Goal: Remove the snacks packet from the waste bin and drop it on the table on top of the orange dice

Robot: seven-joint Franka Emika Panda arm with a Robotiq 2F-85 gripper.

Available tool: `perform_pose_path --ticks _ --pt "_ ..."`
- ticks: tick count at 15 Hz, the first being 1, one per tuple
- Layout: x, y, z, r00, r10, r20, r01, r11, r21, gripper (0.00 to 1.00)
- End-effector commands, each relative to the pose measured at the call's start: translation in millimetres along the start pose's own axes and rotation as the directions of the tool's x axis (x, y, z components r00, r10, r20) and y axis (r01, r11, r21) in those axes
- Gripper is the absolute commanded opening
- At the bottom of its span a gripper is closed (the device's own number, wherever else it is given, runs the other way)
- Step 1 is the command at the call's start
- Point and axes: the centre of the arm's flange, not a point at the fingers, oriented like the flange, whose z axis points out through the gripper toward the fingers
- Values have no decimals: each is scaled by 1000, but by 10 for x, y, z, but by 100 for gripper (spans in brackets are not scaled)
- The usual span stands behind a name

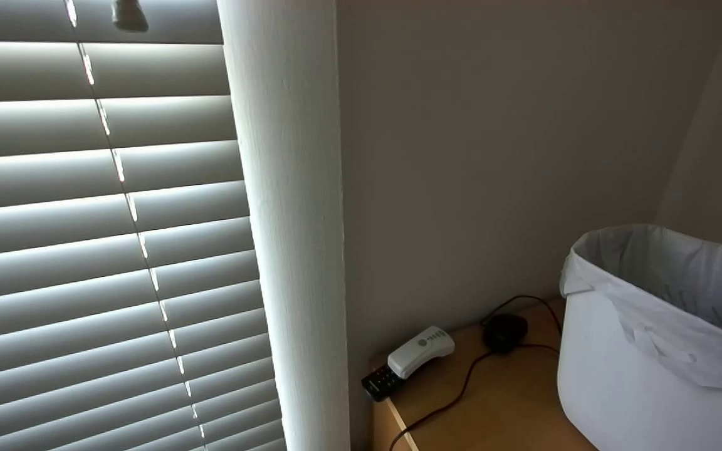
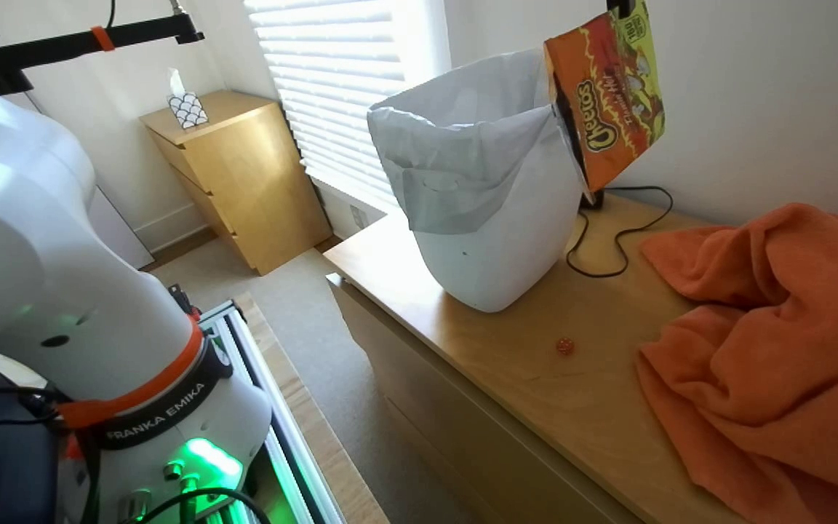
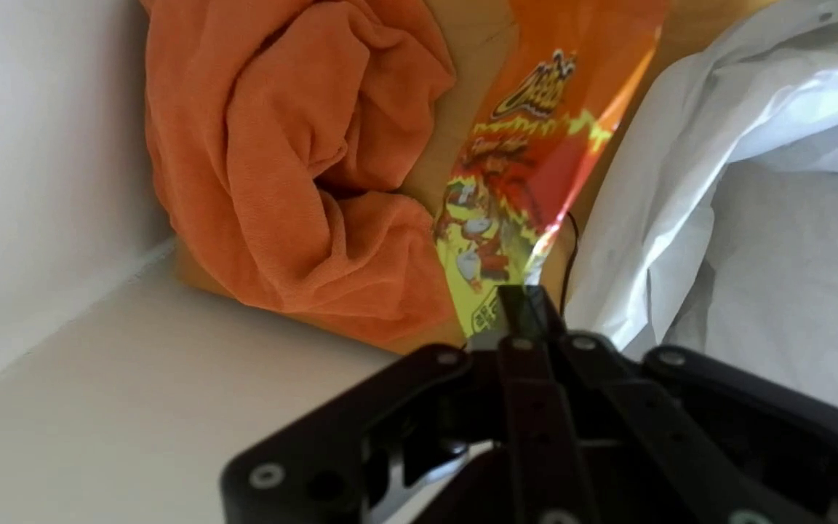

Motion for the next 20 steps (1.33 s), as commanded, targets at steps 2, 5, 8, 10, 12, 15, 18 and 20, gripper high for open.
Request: perform_pose_path --ticks 2,5,8,10,12,15,18,20 --pt "16 73 102 999 -13 -36 14 1000 17 29" --pt "33 99 117 999 -11 -50 11 1000 10 45" --pt "28 121 110 998 -5 -62 5 1000 1 67" --pt "23 136 95 998 -1 -68 1 1000 -2 83" --pt "16 146 72 998 13 -67 -13 1000 0 96" --pt "30 196 -95 997 38 -72 -41 999 -30 100" --pt "57 290 -352 994 49 -101 -57 996 -70 100" --pt "106 321 -550 985 107 -136 -117 991 -66 100"
